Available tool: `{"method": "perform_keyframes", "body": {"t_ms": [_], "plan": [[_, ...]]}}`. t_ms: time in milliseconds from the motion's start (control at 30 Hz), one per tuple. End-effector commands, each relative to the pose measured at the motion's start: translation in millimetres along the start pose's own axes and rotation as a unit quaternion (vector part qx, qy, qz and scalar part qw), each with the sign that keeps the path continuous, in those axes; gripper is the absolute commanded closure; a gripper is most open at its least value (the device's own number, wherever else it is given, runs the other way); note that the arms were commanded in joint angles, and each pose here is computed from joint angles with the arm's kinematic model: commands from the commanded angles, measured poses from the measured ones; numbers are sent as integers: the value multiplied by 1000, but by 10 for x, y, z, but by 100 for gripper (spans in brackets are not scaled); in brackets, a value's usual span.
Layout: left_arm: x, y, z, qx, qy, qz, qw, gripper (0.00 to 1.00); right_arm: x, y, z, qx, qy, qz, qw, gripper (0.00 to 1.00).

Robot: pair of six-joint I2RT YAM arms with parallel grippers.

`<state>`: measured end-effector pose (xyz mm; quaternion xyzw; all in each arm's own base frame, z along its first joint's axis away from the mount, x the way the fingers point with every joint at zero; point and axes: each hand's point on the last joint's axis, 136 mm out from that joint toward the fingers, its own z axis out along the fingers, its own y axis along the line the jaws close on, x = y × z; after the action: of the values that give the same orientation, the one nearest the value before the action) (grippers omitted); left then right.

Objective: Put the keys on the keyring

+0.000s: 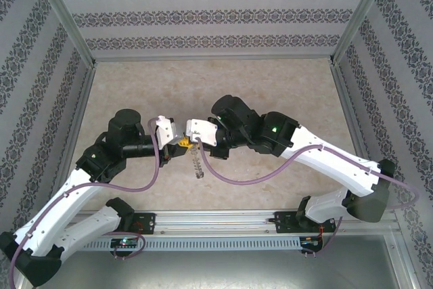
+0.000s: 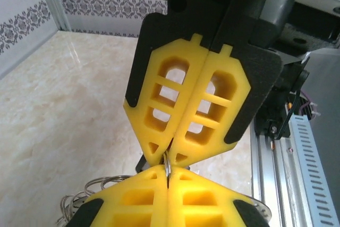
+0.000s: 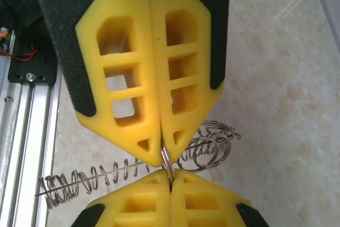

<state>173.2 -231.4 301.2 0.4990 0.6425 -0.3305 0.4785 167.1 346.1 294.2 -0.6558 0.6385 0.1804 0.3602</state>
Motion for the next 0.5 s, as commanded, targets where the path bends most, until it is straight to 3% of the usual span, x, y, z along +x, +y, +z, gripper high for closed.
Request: {"method": "perform_keyframes", "body": {"t_ms": [0,200,333,467], "plan": [[-78,-6,-36,-11,-17,13,1000,100,-122,36,-147,4,-28,-11,1000,100],[-461,-135,-140,15,-125,13,992,100,-235,180,-269,-26,-116,26,993,84],[-688,-237,-233,42,-186,12,982,100,-303,243,-354,-47,-158,38,986,83],[-735,-278,-254,55,-197,9,979,100,-325,261,-396,-56,-174,40,982,86]]}}
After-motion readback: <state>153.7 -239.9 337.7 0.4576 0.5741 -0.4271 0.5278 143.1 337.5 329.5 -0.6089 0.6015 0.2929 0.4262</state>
